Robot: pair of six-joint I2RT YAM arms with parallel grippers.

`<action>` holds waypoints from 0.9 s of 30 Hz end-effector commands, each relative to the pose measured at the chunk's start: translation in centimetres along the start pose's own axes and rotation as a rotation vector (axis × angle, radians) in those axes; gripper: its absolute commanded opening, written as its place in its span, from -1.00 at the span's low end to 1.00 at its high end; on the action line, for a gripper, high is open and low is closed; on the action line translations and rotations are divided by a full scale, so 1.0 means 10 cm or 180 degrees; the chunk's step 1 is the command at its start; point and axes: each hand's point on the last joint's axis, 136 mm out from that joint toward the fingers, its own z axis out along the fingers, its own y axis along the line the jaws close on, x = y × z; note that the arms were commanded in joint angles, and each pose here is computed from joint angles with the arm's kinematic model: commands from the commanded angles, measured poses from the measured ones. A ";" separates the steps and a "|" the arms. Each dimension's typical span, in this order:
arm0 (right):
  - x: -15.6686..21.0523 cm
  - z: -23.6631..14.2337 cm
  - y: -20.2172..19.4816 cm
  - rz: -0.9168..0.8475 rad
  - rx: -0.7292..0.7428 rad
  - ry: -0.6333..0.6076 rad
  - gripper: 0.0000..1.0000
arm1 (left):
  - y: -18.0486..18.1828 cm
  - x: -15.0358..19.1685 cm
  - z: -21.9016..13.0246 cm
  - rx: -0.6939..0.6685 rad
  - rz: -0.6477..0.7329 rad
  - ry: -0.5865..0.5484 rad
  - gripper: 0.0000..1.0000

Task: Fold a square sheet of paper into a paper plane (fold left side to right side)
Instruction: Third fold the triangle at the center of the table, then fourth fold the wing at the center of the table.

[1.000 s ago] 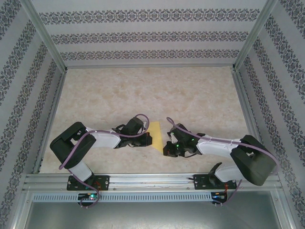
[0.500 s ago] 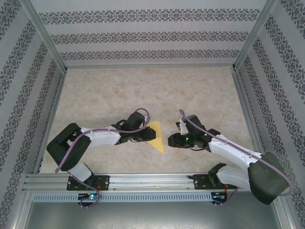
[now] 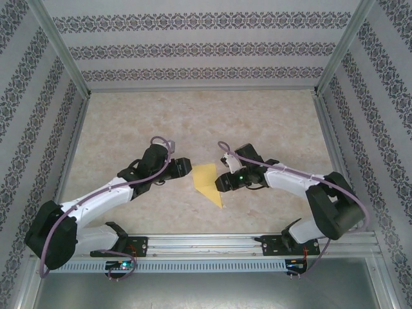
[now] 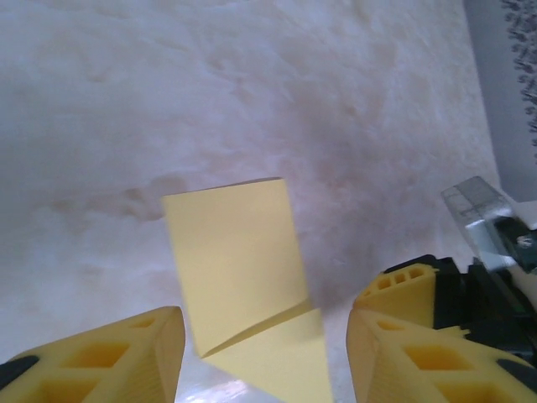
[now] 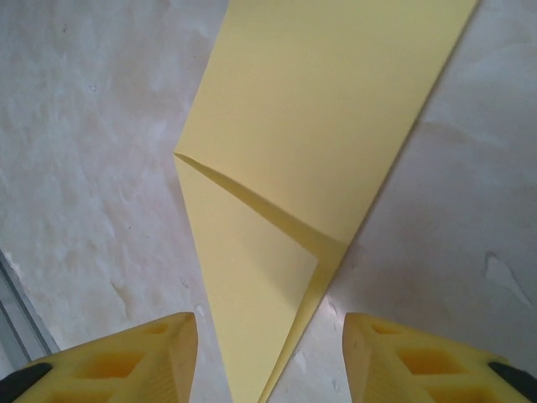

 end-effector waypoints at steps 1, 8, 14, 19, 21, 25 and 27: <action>-0.16 0.05 0.11 -0.0291 -0.0162 -0.0076 -0.03 | 0.28 0.07 -0.05 -0.0294 -0.0080 0.0009 0.07; -0.18 0.22 0.10 -0.0259 -0.0236 0.0014 -0.07 | 0.32 0.10 -0.07 -0.0333 -0.0086 0.0057 0.07; -0.16 0.30 0.13 -0.0224 -0.0316 0.0083 -0.24 | 0.32 0.08 -0.08 -0.0350 -0.0068 0.0066 0.07; -0.12 0.32 0.10 -0.0178 -0.0296 0.0122 -0.41 | 0.34 0.08 -0.07 -0.0366 -0.0109 0.0079 0.09; -0.12 0.29 0.11 -0.0171 -0.0299 0.0115 -0.55 | 0.34 0.08 -0.07 -0.0348 -0.0137 0.0083 0.10; -0.14 0.20 0.14 -0.0176 -0.0289 0.0024 -0.91 | 0.32 0.07 -0.04 -0.0238 -0.0261 0.0081 0.18; -0.16 0.13 0.15 -0.0178 -0.0307 -0.0052 -1.00 | 0.30 0.06 0.00 -0.0096 -0.0400 0.0079 0.25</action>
